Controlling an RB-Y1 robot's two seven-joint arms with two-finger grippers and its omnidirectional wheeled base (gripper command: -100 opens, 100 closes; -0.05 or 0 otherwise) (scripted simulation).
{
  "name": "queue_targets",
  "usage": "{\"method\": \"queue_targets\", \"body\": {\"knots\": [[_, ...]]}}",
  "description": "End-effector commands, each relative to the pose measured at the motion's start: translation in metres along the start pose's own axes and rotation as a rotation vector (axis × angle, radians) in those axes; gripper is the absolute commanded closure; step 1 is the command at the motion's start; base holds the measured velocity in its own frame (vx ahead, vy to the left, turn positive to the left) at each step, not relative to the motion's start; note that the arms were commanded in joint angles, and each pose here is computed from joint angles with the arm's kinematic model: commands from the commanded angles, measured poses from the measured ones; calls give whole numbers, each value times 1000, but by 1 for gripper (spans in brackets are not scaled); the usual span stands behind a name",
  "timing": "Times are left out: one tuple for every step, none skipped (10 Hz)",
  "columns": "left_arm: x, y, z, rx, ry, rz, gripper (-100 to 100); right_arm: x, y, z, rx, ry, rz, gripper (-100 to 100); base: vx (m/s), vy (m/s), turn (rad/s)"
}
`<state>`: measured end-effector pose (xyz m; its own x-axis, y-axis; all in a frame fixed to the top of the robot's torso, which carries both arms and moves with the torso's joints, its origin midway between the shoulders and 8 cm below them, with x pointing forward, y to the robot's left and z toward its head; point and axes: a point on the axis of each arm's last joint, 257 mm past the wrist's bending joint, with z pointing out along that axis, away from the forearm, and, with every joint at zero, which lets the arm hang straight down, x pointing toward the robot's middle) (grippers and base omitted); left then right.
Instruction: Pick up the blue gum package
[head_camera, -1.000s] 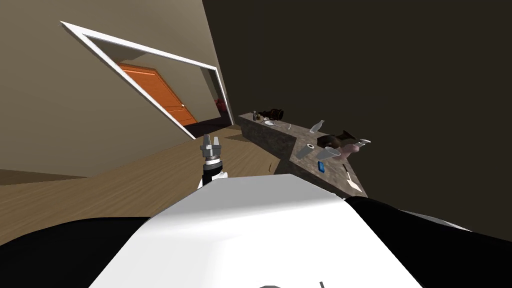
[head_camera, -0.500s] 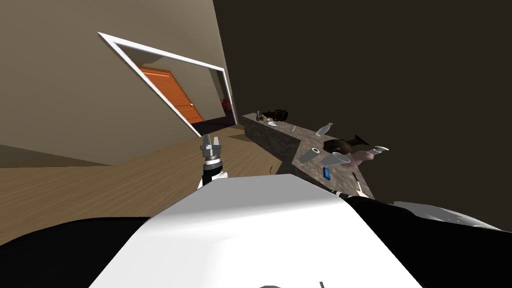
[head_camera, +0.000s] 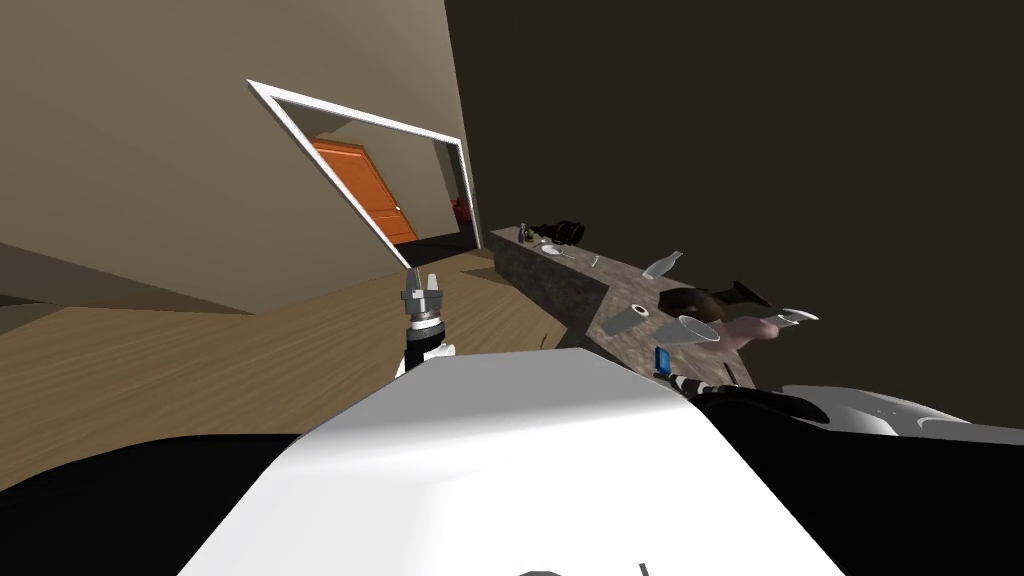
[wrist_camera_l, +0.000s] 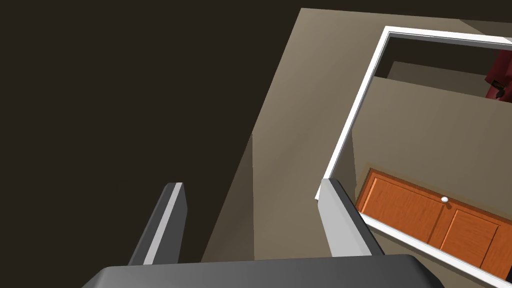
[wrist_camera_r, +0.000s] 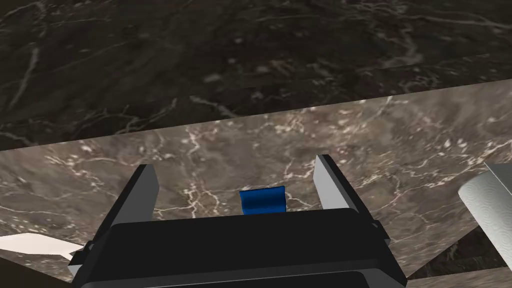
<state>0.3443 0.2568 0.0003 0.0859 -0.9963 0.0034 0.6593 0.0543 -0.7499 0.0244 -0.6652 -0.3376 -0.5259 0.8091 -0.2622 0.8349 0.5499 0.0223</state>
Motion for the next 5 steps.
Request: {"method": "queue_targets", "body": {"knots": [[0,0,0,0,0,0,0,-12,0,-4,21,-8,-22,-100,43,-138,205],[0,0,0,0,0,0,0,-17,1,-5,30,-12,-31,-100,43,-135,185],[0,0,0,0,0,0,0,-17,1,-5,30,-12,-31,-100,36,-80,35],[0,0,0,0,0,0,0,-24,3,-7,42,-17,-43,-100,21,-91,112],[0,0,0,0,0,0,0,-21,2,-7,36,-14,-34,-100,7,-54,47]]}}
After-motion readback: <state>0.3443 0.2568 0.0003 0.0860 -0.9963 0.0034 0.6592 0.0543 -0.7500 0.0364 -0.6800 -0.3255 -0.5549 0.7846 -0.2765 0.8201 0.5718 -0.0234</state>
